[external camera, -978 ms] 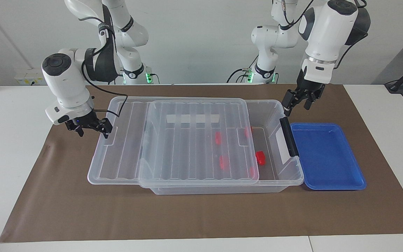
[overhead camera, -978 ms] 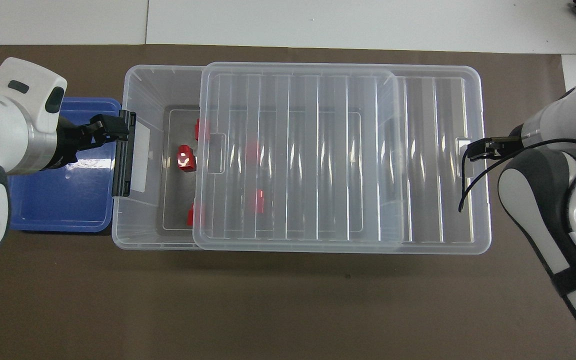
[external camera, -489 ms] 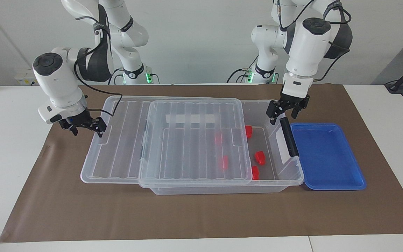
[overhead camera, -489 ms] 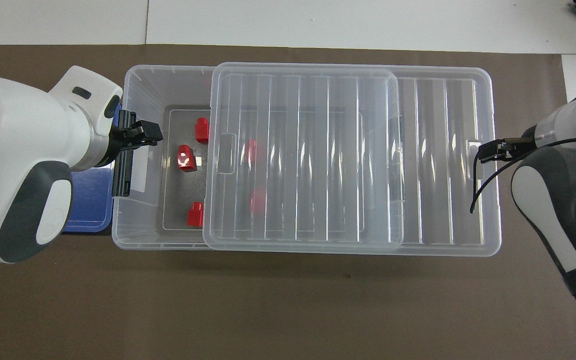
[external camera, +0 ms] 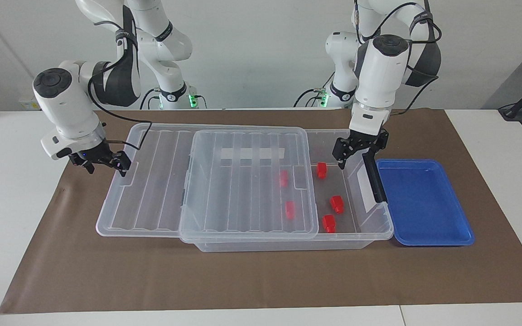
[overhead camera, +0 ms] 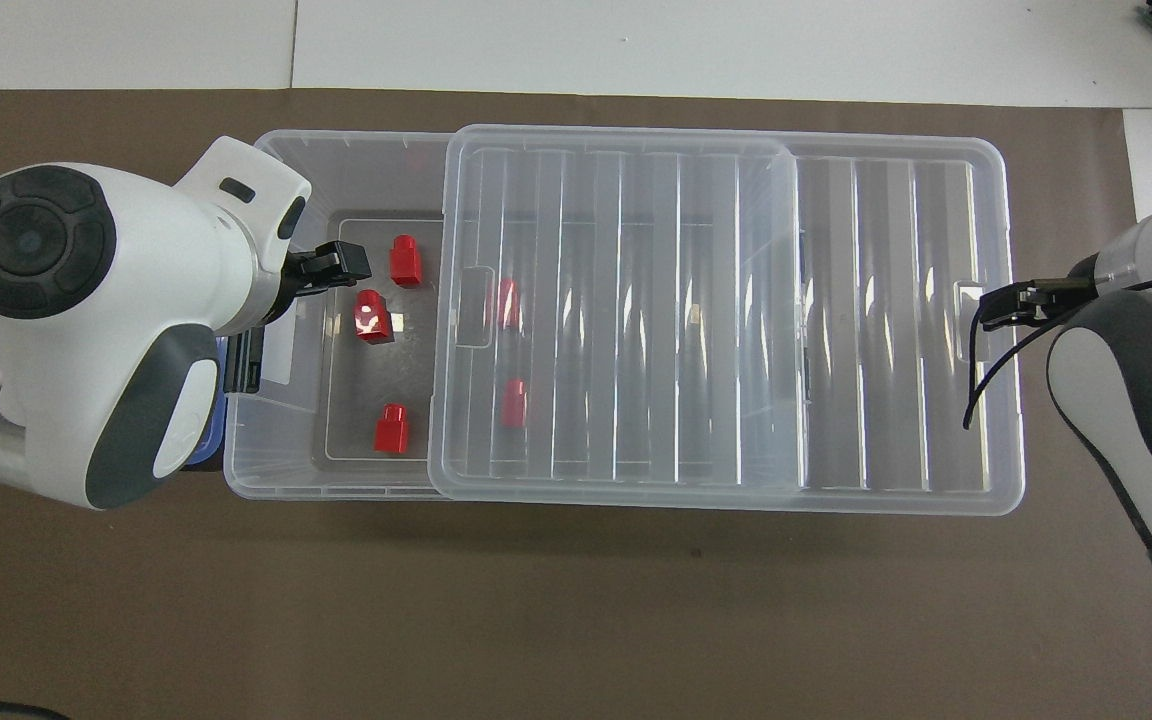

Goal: Place red block in blue tray from box
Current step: 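Reach the left gripper into the opened box toward a red block, then grasp the red block with the left gripper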

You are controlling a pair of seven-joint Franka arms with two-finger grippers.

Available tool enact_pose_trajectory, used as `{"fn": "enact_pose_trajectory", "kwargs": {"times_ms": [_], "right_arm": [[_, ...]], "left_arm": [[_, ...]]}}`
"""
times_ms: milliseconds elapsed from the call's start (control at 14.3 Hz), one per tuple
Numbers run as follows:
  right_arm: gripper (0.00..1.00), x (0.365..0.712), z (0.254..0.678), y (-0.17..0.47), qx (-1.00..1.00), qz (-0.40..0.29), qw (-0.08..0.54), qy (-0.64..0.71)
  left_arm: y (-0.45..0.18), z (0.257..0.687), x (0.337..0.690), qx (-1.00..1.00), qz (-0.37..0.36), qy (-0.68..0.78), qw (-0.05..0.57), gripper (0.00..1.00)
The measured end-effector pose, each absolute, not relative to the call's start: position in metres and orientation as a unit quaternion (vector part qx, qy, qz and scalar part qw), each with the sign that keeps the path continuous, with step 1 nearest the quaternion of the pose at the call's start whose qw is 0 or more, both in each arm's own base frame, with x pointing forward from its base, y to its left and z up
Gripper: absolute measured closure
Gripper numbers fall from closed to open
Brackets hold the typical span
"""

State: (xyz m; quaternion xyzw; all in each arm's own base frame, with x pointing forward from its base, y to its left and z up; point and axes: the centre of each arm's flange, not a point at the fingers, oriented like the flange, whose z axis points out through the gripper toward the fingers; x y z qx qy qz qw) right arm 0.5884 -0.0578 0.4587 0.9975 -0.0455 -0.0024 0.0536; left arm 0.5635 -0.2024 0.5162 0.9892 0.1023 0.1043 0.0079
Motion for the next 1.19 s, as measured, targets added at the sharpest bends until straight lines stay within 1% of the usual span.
{"fn": "enact_pose_trajectory", "kwargs": {"times_ms": [559, 838, 978, 1188], "right_arm": [[0.00, 0.586, 0.459, -0.070, 0.997, -0.009, 0.063, -0.045], [0.00, 0.585, 0.461, -0.070, 0.997, -0.011, 0.064, -0.044], [0.00, 0.583, 0.472, -0.067, 0.997, -0.014, 0.064, -0.044], [0.00, 0.581, 0.503, -0.062, 0.997, -0.005, 0.063, -0.044]], "left_arm": [[-0.204, 0.474, 0.579, 0.988, 0.118, 0.101, 0.016, 0.00], [-0.203, 0.432, 0.574, 0.987, 0.125, 0.097, 0.022, 0.00], [-0.204, 0.414, 0.576, 0.988, 0.121, 0.096, 0.021, 0.00], [-0.209, 0.397, 0.581, 0.988, 0.123, 0.092, 0.023, 0.00]]}}
